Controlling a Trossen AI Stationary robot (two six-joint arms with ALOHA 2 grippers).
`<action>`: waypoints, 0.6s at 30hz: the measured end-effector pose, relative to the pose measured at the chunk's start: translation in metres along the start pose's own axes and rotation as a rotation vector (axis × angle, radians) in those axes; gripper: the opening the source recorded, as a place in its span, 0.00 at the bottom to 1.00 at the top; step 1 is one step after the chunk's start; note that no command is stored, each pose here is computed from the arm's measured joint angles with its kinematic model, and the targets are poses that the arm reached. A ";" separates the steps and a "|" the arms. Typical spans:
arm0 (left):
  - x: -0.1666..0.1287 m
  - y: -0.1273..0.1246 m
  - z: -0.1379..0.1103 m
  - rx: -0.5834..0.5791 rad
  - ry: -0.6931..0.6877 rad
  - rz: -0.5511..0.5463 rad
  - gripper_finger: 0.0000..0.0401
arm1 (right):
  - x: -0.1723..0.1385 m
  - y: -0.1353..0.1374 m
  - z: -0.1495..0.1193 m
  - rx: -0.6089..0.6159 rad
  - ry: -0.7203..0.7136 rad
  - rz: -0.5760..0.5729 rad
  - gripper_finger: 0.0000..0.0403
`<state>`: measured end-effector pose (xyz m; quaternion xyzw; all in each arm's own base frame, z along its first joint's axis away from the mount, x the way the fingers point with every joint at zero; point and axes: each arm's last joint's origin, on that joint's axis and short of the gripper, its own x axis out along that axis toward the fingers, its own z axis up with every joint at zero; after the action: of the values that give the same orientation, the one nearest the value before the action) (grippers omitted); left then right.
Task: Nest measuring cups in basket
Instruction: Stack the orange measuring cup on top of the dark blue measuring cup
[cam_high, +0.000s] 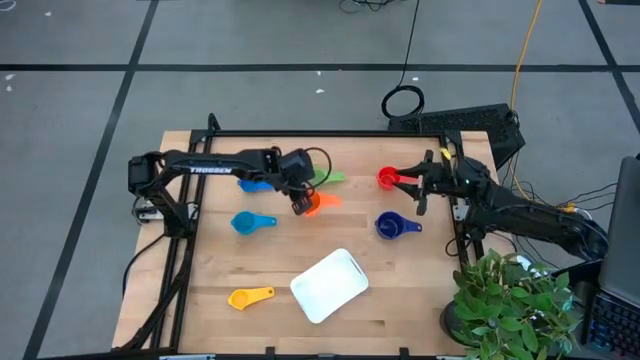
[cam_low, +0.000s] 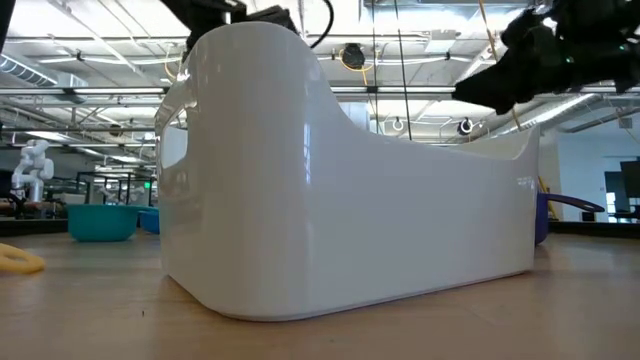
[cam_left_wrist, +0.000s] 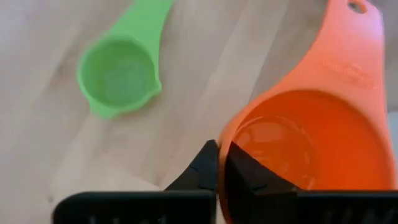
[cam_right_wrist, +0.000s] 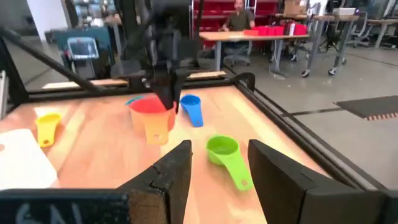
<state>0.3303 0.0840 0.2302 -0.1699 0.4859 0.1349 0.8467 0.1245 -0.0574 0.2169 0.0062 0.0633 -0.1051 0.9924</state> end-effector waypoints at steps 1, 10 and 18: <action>-0.004 0.000 0.003 0.002 -0.005 0.004 0.02 | 0.003 -0.001 0.005 -0.005 0.006 0.014 0.38; -0.016 0.001 0.018 -0.002 -0.055 0.014 0.02 | 0.043 -0.003 0.036 -0.055 0.092 0.142 0.38; -0.016 0.000 0.022 -0.025 -0.092 0.004 0.02 | 0.087 0.004 0.046 -0.093 0.160 0.224 0.51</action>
<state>0.3392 0.0918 0.2547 -0.1730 0.4450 0.1504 0.8657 0.2151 -0.0724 0.2520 -0.0246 0.1461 0.0103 0.9889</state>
